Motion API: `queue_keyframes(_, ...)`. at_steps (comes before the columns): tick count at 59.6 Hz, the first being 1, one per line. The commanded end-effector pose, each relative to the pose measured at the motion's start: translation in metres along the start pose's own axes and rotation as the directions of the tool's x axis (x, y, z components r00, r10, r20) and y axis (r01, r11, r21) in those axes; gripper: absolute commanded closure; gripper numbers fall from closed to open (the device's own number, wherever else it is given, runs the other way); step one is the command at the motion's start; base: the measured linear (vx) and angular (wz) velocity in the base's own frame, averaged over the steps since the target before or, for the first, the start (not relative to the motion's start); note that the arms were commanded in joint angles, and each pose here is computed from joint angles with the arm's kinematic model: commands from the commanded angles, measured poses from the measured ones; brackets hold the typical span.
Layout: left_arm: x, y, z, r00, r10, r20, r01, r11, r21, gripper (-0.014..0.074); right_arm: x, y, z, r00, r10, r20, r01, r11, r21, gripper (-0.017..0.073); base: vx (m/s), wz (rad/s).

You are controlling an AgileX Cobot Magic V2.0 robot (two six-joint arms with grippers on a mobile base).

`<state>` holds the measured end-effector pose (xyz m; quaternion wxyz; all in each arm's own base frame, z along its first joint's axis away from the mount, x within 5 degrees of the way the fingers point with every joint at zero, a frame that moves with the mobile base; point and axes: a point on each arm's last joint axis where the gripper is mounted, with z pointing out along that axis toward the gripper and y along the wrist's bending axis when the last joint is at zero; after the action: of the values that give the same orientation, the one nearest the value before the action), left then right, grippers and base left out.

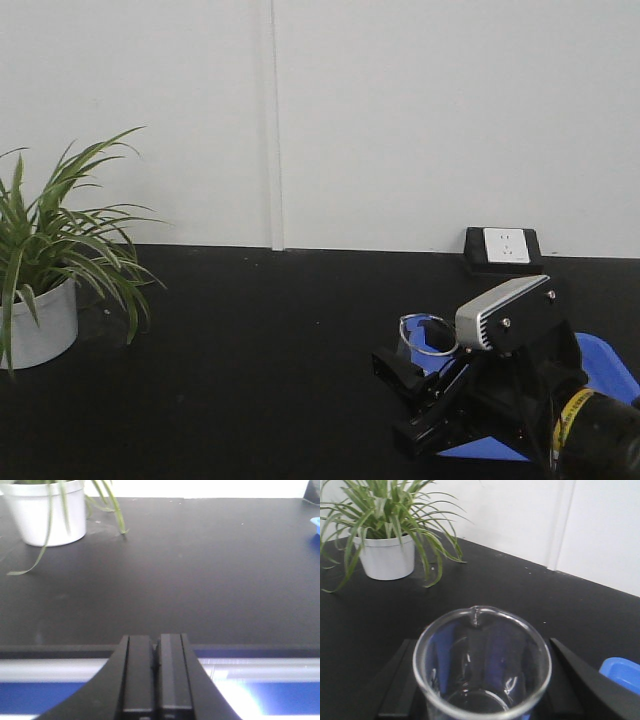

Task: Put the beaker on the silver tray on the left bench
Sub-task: 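Hold the beaker in the right gripper while driving to the silver tray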

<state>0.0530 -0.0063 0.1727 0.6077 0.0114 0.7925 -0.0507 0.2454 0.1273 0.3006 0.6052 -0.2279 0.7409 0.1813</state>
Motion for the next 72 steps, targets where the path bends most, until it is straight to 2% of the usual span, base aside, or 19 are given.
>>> queue_keyframes(1, -0.0021, 0.0006, 0.0012, 0.997, -0.005, 0.072, 0.005, 1.000, -0.003, 0.0592, -0.0228, 0.0034, -0.0048, 0.993, -0.001, 0.119, 0.006, 0.999, -0.035, 0.0570, -0.18, 0.15)
queue_keyframes(30, -0.0021, 0.0006, 0.0012, 0.997, -0.005, 0.072, 0.005, 1.000, -0.003, 0.0592, -0.0228, 0.0034, -0.0048, 0.993, -0.001, 0.119, 0.006, 0.999, -0.035, 0.0570, -0.12, 0.43)
queue_keyframes(72, -0.0021, 0.0006, 0.0012, 0.997, -0.005, 0.072, 0.005, 1.000, -0.003, 0.0592, -0.0229, 0.0034, -0.0048, 0.993, -0.001, 0.120, 0.006, 0.999, -0.035, 0.0570, -0.10, 0.79)
